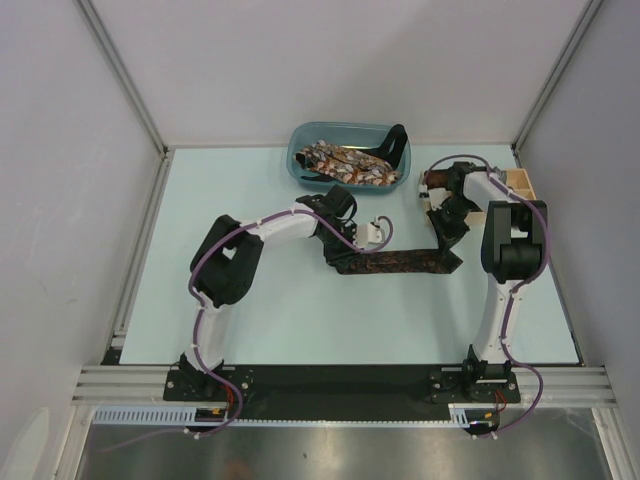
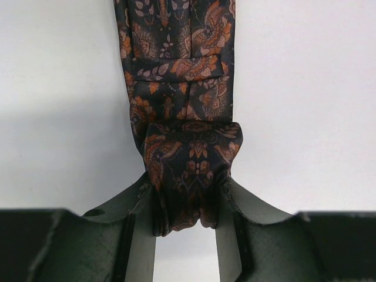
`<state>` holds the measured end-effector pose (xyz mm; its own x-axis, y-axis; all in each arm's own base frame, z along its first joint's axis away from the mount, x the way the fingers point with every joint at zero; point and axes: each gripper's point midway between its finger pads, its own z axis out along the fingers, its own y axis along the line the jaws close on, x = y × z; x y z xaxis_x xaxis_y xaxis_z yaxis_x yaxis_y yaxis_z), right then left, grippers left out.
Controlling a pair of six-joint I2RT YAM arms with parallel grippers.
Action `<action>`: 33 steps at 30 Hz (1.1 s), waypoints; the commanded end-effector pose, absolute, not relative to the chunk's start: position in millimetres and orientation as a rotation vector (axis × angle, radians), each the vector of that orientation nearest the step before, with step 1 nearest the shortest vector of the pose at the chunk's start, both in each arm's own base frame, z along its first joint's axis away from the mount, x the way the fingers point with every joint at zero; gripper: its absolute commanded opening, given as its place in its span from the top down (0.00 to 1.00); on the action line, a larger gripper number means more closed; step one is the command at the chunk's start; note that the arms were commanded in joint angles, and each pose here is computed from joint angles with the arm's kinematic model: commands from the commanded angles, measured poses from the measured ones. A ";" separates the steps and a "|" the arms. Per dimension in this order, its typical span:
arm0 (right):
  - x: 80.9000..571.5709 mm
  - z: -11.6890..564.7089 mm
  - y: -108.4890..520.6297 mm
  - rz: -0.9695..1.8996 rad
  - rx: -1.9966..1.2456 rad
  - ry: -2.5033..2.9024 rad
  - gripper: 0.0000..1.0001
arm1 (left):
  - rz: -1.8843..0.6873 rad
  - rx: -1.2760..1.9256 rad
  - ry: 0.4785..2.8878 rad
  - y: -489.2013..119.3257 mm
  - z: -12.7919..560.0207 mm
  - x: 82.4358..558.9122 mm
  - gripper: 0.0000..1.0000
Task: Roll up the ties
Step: Roll the tie at the center of the board.
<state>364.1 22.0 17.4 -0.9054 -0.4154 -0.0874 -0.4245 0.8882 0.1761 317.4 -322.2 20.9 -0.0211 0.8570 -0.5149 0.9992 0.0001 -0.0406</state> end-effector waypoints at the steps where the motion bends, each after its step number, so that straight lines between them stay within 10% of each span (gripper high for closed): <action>1: 361.4 20.1 22.4 0.247 -0.713 2.996 0.89 | -0.561 2.009 2.171 -269.2 -2.0 282.7 0.80; 6: 392.8 66.0 40.2 0.333 -0.595 2.887 0.61 | -0.581 1.988 2.168 -273.4 -0.4 283.1 0.80; 20: 342.3 99.7 202.6 1.454 -0.172 2.709 0.61 | -0.599 1.954 2.173 -274.4 -6.6 281.5 0.80; 33: 336.8 59.9 267.0 1.513 -0.157 2.671 0.60 | -0.616 1.907 2.188 -278.4 -8.9 283.7 0.80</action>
<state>327.5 250.6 62.7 -0.9947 -0.0726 -0.0731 -0.1007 0.5375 0.8373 317.1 -320.0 20.5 -0.0559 0.8338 -0.5492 0.9980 0.0314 -0.0540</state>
